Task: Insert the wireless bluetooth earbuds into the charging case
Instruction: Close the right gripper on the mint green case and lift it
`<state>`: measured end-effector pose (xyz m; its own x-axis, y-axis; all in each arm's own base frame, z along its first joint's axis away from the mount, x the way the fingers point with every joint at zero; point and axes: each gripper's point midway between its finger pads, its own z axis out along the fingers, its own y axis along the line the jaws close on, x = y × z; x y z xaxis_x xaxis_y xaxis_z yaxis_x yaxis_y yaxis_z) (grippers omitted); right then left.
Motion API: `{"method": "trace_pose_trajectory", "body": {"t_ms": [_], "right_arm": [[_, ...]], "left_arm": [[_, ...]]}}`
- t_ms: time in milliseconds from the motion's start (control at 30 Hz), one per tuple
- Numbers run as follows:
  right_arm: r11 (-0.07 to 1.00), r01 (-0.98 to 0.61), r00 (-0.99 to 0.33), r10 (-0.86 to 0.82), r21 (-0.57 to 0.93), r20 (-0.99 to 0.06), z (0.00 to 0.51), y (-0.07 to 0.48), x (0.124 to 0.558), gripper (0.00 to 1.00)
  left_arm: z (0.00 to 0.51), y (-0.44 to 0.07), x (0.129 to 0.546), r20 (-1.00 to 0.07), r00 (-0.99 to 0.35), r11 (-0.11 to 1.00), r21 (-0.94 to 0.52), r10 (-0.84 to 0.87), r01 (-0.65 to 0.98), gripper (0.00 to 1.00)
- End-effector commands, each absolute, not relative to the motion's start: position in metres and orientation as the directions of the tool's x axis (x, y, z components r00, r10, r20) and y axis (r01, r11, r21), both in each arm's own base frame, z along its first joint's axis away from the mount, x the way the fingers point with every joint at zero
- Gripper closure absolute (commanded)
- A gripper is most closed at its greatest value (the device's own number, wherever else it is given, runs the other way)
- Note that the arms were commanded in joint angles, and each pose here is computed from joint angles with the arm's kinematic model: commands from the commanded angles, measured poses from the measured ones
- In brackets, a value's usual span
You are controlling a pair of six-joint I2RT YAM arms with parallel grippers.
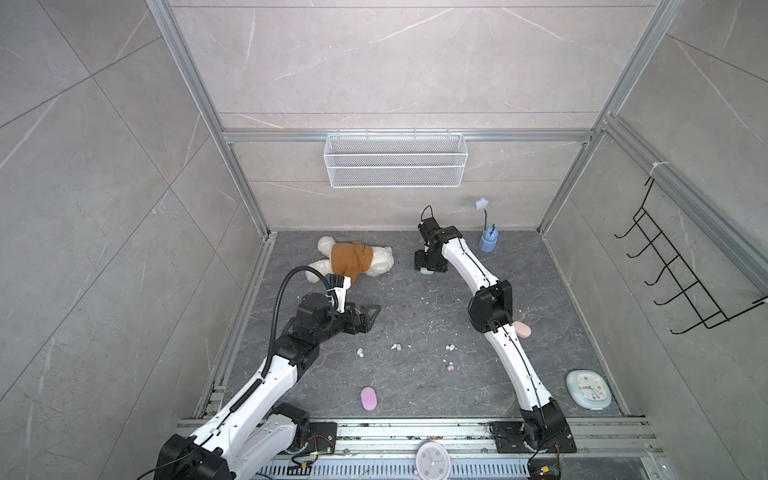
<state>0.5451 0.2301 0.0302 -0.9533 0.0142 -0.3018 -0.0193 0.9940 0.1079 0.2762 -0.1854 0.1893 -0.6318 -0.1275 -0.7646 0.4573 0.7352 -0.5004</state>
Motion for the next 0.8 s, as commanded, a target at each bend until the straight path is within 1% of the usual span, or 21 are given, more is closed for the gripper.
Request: {"method": "trace_pose_trajectory", "body": {"t_ms": [0,167,367,500,633,767], "right_arm": [[0.994,-0.021,-0.956,0.01,0.104,-0.292,0.03,0.233,0.541,0.29],[0.994,-0.022,-0.955,0.01,0.106,-0.296,0.032,0.234,0.541,0.33],[0.994,-0.022,-0.952,0.01,0.103,-0.306,0.036,0.233,0.543,0.4],[0.995,-0.023,-0.954,0.008,0.1,-0.299,0.039,0.233,0.54,0.4],[0.992,-0.04,-0.95,-0.002,0.116,-0.313,0.057,0.237,0.537,0.41],[0.988,-0.069,-0.94,-0.017,0.141,-0.34,0.087,0.244,0.532,0.41]], "left_arm": [[0.209,-0.19,0.281,-0.787,-0.598,0.707,-0.509,-0.152,0.491,0.0],[0.209,-0.19,0.281,-0.786,-0.6,0.706,-0.51,-0.151,0.491,0.0],[0.208,-0.191,0.281,-0.784,-0.603,0.704,-0.512,-0.149,0.491,0.0],[0.209,-0.192,0.281,-0.786,-0.601,0.702,-0.51,-0.146,0.496,0.0],[0.209,-0.194,0.279,-0.79,-0.602,0.697,-0.498,-0.117,0.517,0.0],[0.213,-0.196,0.278,-0.798,-0.598,0.694,-0.475,-0.08,0.541,0.0]]}}
